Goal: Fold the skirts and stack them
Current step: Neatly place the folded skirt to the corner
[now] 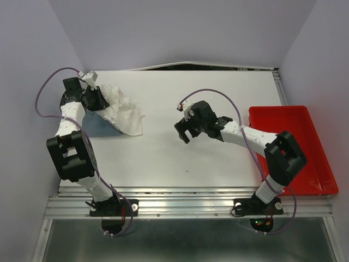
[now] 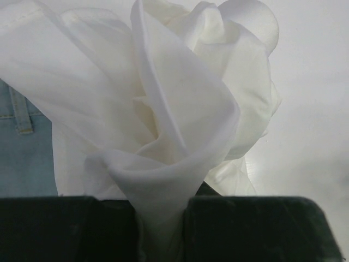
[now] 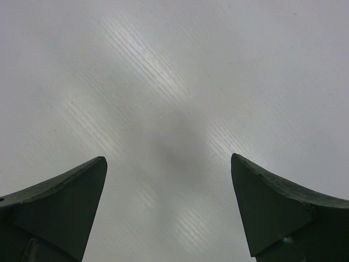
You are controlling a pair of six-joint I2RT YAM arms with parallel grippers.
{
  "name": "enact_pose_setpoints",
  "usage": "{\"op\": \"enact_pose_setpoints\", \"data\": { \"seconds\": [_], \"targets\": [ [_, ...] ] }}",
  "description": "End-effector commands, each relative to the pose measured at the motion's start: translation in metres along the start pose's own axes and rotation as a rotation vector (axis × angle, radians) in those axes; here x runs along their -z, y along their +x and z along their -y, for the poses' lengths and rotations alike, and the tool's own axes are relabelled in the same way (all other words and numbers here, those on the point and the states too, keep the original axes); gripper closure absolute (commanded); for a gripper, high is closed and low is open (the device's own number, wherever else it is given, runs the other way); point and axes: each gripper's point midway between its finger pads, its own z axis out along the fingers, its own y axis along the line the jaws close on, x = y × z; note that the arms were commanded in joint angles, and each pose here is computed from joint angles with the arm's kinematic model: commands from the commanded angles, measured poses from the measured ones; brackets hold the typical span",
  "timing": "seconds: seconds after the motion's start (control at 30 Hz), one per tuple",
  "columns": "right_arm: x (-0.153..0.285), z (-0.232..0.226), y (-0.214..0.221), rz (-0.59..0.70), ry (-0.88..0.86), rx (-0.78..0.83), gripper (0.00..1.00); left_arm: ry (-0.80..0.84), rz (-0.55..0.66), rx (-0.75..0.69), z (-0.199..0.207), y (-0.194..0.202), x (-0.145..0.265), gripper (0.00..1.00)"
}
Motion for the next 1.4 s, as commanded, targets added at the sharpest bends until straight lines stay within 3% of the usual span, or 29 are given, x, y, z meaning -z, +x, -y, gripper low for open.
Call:
{"op": "enact_pose_setpoints", "data": {
  "seconds": [0.0, 0.4, 0.63, 0.9, 0.93, 0.97, 1.1, 1.17, 1.2, 1.37],
  "targets": [
    [0.004, -0.006, -0.012, 0.023, -0.026, -0.006, 0.0, 0.097, 0.152, -0.075, 0.01, -0.052, 0.039, 1.0],
    [0.001, -0.01, -0.004, -0.018, -0.054, 0.004, 0.0, -0.017, 0.158, 0.015, -0.055, -0.029, 0.041, 1.0],
    [-0.003, -0.015, 0.005, -0.052, -0.083, 0.008, 0.0, -0.177, 0.129, 0.014, -0.094, -0.012, 0.034, 1.0],
    [-0.002, -0.016, 0.007, -0.06, -0.093, 0.011, 0.0, -0.311, 0.084, -0.024, -0.127, -0.006, 0.029, 0.69],
    [-0.002, -0.017, 0.007, -0.061, -0.096, 0.01, 0.0, -0.336, 0.08, -0.031, -0.132, -0.007, 0.031, 0.56],
    [-0.001, -0.017, 0.005, -0.056, -0.096, 0.01, 0.0, -0.35, 0.079, -0.031, -0.134, -0.006, 0.032, 0.5],
    [0.0, -0.018, 0.004, -0.053, -0.1, 0.012, 0.0, -0.421, 0.101, -0.035, -0.141, -0.014, 0.045, 0.38],
    [0.001, -0.018, 0.004, -0.053, -0.1, 0.011, 0.0, -0.466, 0.125, -0.051, -0.142, -0.025, 0.057, 0.17],
    [0.001, -0.018, 0.003, -0.053, -0.1, 0.012, 0.0, -0.486, 0.131, -0.054, -0.144, -0.027, 0.062, 0.13],
    [0.005, -0.019, -0.001, -0.042, -0.105, 0.013, 0.0, -0.646, 0.205, -0.105, -0.147, -0.053, 0.11, 0.11]
  ]
}}
